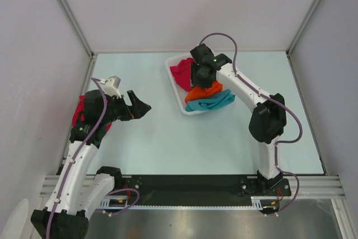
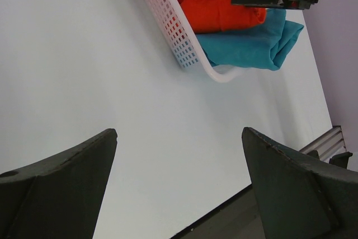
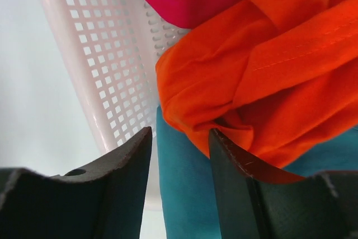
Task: Fold and stack the t-shirts
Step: Grab crumpled tshirt from bin with the right arm
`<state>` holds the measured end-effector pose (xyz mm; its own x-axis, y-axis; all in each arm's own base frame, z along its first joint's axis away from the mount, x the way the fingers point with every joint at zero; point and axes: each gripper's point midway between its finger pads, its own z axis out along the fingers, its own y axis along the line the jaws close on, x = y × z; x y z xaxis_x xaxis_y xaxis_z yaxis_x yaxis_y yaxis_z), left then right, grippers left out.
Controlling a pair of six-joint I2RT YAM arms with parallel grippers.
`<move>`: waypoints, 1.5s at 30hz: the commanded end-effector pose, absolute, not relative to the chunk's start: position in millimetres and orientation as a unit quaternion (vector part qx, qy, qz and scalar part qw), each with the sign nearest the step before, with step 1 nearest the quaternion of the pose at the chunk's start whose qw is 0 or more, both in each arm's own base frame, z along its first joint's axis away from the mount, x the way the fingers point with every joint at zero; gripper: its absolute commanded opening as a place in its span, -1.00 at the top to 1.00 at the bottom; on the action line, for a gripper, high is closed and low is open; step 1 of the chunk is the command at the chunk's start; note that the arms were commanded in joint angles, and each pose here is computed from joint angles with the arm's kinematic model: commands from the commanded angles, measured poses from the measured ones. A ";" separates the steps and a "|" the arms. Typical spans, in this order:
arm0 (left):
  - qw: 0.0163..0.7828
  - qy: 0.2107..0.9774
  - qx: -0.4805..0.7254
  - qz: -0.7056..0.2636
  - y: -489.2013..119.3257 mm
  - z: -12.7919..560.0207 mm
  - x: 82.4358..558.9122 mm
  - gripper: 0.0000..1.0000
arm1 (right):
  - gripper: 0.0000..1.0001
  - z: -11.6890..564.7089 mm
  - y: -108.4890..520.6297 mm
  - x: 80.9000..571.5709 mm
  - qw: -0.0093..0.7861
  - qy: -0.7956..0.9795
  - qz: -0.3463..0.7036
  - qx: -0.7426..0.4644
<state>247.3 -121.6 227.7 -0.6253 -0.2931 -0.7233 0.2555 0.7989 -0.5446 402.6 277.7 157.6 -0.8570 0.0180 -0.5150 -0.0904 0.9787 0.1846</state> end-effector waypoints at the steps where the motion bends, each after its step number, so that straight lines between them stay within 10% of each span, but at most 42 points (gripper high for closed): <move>1: 0.449 0.833 -0.009 -0.322 -121.1 236.3 251.5 -0.99 | -0.03 197.1 271.3 403.8 0.310 0.944 0.114 -0.012; 39: 0.449 0.833 -0.006 -0.322 -121.7 236.2 252.7 -0.99 | -0.25 90.7 303.8 375.5 0.203 0.970 0.123 -0.051; 42: 0.452 0.833 -0.005 -0.319 -120.6 237.6 253.2 -0.99 | -0.09 85.3 310.0 370.8 0.196 0.971 0.126 -0.060; 45: 0.452 0.833 -0.005 -0.319 -120.6 238.3 253.2 -0.99 | 0.72 85.0 310.8 369.0 0.195 0.971 0.124 -0.065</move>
